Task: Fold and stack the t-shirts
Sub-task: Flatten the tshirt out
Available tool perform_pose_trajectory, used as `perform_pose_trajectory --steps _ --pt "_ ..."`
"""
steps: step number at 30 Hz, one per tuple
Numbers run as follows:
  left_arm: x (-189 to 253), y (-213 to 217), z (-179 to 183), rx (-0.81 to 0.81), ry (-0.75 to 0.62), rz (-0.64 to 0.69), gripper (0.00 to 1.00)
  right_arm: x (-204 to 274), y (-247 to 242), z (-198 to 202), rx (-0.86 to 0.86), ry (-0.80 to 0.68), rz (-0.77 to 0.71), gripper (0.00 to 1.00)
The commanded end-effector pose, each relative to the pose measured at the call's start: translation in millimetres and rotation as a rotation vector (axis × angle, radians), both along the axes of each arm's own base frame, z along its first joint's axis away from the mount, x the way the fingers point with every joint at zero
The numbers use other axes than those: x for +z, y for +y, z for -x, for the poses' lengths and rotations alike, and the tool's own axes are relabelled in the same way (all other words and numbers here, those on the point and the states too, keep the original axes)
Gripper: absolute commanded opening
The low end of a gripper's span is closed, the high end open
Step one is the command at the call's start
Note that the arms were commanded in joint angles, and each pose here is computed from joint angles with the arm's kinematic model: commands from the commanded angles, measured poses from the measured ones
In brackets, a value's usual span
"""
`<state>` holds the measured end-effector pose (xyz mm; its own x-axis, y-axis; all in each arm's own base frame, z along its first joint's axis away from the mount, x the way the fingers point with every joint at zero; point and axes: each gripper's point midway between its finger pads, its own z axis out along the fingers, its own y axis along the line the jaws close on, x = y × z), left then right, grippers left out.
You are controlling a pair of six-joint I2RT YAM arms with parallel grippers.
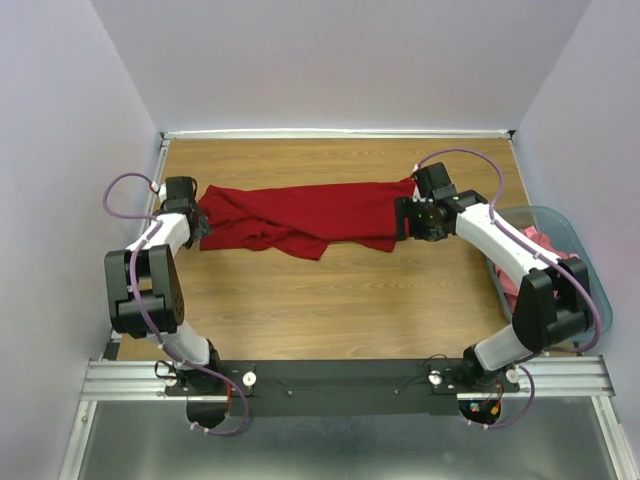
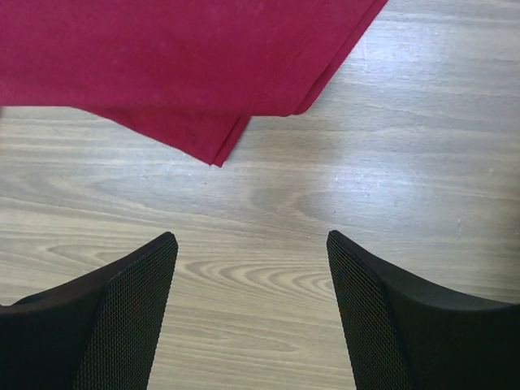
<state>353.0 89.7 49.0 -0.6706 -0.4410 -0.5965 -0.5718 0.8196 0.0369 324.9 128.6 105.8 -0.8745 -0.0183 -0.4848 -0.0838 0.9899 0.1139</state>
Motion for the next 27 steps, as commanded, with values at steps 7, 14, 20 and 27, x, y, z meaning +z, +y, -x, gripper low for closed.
perform_pose_trajectory --steps 7,14,20,27 --pt "-13 -24 -35 -0.142 0.007 0.082 0.67 1 7 6 0.036 -0.028 -0.034 0.83" --pt "-30 -31 -37 -0.179 0.052 0.106 0.61 -2 6 7 0.039 -0.027 -0.032 0.83" --pt "-40 -31 -27 -0.174 0.075 0.104 0.61 1 6 6 0.038 -0.034 -0.034 0.83" --pt "-57 -34 5 -0.157 0.175 0.119 0.60 -1 7 5 0.033 -0.027 -0.036 0.83"
